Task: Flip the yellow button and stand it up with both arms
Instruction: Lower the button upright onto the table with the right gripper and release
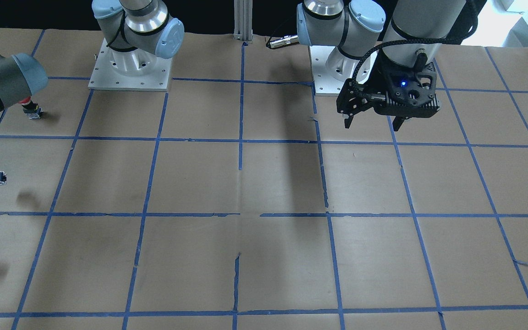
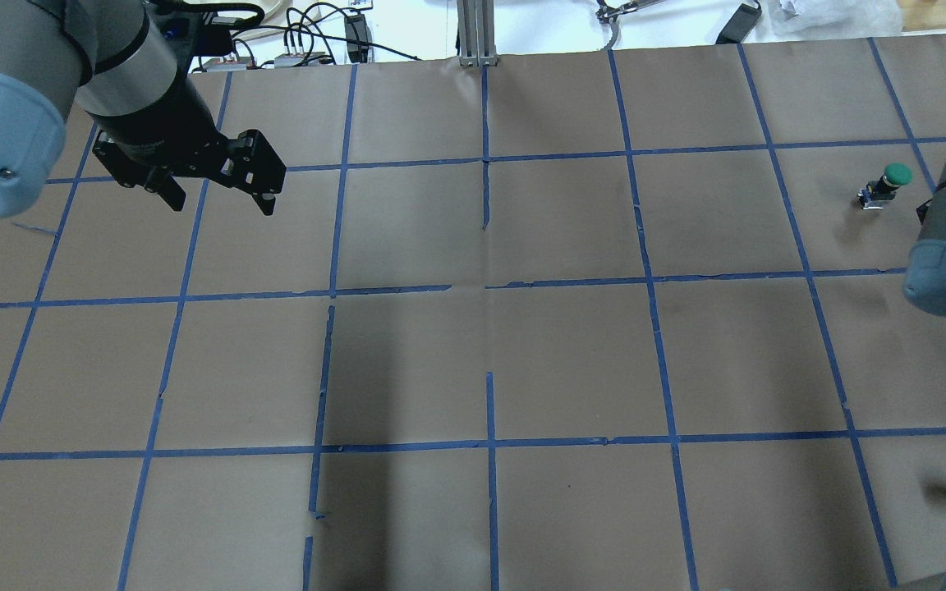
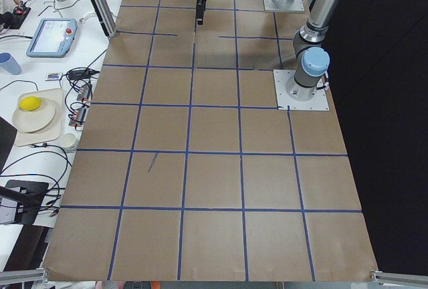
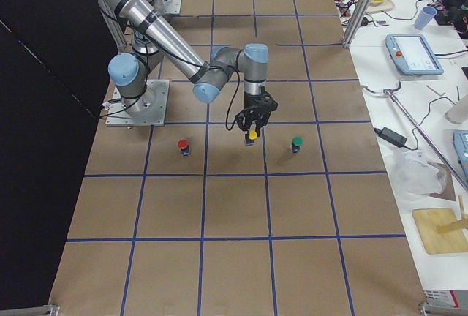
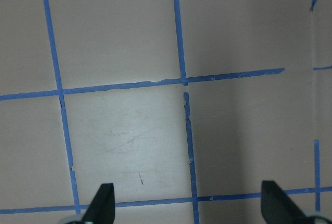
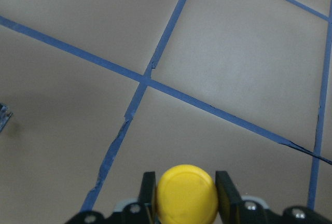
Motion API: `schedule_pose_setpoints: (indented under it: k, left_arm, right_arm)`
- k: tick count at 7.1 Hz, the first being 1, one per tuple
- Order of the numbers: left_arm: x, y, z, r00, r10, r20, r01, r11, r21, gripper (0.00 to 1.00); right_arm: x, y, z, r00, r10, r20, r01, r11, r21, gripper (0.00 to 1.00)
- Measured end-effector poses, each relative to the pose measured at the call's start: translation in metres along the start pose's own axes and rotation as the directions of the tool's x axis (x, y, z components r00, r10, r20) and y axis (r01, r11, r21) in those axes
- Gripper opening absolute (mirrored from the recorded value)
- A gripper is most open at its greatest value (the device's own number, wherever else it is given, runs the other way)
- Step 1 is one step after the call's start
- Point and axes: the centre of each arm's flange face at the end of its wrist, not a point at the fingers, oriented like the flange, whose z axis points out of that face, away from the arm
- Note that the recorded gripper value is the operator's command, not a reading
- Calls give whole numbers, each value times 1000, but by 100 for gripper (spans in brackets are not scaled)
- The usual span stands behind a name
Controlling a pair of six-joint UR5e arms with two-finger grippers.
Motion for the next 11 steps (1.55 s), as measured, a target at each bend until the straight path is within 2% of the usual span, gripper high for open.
schedule_pose_setpoints:
  k: [2, 3, 7, 10, 11]
  left_arm:
    - [0, 1, -1, 1000, 1, 3, -1, 1000, 0, 100]
    - [0, 0, 0, 1000, 1, 3, -1, 1000, -2, 100]
    - [0, 1, -2, 1000, 3, 3, -3, 1000, 2, 100]
    - [0, -1, 1, 1000, 2, 1, -2, 1000, -3, 100]
    - [0, -1, 1, 1000, 2, 0, -2, 1000, -3, 100]
  right_arm:
    - [0, 14, 9, 997, 82, -11, -82, 996, -19, 5]
    - [0, 18, 12, 995, 95, -15, -95, 995, -21, 5]
    - [1, 20, 20, 994, 86, -62, -86, 996, 5, 9]
    - [-2, 23, 29, 994, 73, -76, -73, 997, -5, 13]
    - [-3, 24, 32, 994, 69, -81, -70, 998, -8, 22]
